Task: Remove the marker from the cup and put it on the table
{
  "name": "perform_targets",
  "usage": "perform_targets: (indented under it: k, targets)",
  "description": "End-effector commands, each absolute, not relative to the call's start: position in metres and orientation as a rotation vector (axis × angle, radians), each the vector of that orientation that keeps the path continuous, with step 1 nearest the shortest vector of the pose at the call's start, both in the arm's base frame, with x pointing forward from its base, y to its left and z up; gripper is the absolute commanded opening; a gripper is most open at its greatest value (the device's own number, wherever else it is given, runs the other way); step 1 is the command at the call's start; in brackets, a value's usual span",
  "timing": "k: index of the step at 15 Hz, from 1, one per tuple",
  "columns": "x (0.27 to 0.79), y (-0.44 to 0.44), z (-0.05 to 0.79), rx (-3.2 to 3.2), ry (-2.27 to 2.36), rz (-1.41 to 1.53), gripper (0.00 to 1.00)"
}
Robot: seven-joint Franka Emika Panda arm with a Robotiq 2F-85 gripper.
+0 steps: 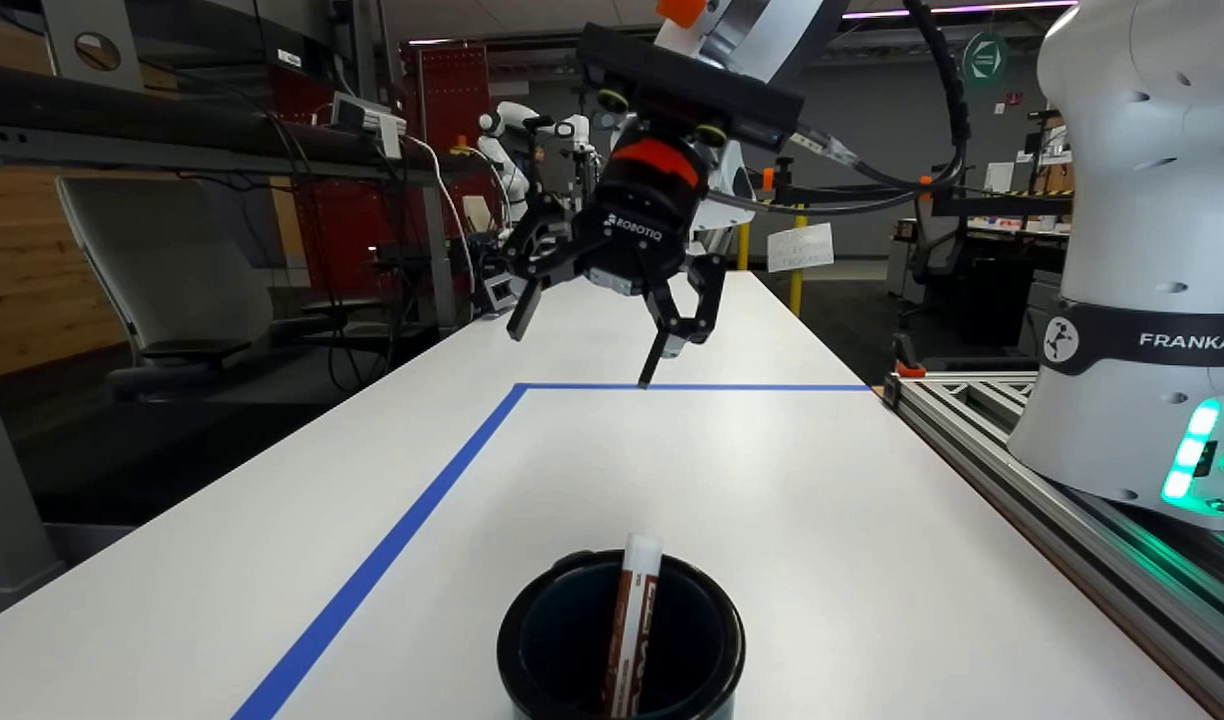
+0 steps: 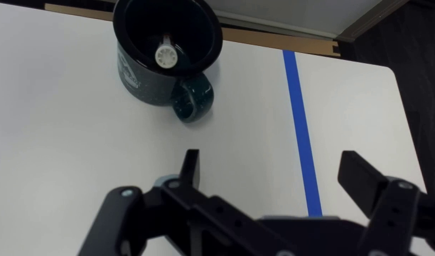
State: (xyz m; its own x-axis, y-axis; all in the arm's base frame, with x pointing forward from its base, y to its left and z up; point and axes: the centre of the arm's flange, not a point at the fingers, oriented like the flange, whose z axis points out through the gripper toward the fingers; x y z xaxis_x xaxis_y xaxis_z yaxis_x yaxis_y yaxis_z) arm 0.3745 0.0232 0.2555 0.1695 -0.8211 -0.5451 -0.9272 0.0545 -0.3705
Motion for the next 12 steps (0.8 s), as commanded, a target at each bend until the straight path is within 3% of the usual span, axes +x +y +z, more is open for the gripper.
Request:
perform_targets:
  k: [1,12]
  targets:
    - [0.3728,0.0341,0.2470,-1.780,1.675,0.216,1.00]
    - [0.3666,0.0418,0.2419,-1.630,1.781,0.368,1.00]
